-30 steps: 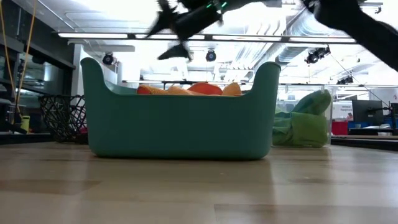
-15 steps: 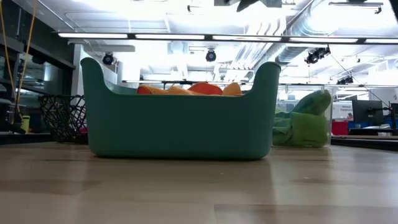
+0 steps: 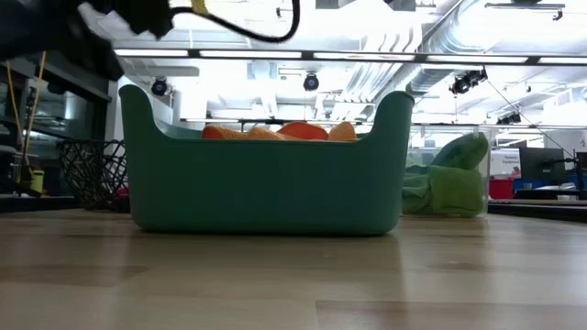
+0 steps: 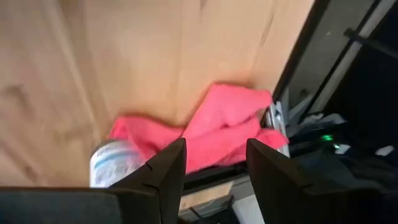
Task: Sort microfiber towel by color & place in baskets
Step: Put the pink microfiber cloth into the wire basket
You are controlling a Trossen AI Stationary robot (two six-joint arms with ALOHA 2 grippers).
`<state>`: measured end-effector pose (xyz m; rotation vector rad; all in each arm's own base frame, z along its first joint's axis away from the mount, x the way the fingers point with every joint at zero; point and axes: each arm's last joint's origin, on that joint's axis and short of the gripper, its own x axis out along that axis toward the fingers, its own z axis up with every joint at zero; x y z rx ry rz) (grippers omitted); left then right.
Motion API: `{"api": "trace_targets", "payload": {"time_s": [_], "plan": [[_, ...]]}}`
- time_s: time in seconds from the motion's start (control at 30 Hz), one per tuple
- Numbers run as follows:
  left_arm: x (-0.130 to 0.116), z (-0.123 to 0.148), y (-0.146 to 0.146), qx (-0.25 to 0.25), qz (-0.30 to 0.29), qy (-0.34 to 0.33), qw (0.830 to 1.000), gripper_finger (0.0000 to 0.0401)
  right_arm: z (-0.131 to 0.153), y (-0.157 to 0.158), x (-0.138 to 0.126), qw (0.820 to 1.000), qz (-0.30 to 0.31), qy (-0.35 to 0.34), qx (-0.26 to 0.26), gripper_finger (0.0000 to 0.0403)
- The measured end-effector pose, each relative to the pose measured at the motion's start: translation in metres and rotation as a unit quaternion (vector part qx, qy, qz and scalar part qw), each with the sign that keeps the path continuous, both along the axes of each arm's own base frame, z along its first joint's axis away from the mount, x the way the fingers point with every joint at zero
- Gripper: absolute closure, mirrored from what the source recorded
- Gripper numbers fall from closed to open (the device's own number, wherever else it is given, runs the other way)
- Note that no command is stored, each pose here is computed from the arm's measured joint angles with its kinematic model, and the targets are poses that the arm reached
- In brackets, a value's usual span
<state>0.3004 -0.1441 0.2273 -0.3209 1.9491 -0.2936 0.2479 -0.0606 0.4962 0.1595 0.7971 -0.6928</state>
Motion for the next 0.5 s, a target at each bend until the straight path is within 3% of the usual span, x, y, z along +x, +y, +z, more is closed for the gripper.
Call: {"api": "trace_targets", "payload": {"time_s": [0.23, 0.5], "plan": [[-0.005, -0.037, -0.036, 0.033, -0.059, 0.041, 0.997, 0.0245, -0.019, -0.002, 0.012, 0.999, 0.012, 0.049, 0.006, 0.0077], [-0.031, -0.056, -0.048, 0.056, -0.153, 0.034, 0.986, 0.0245, -0.046, -0.004, 0.023, 0.994, 0.019, 0.111, 0.015, 0.0077]]}}
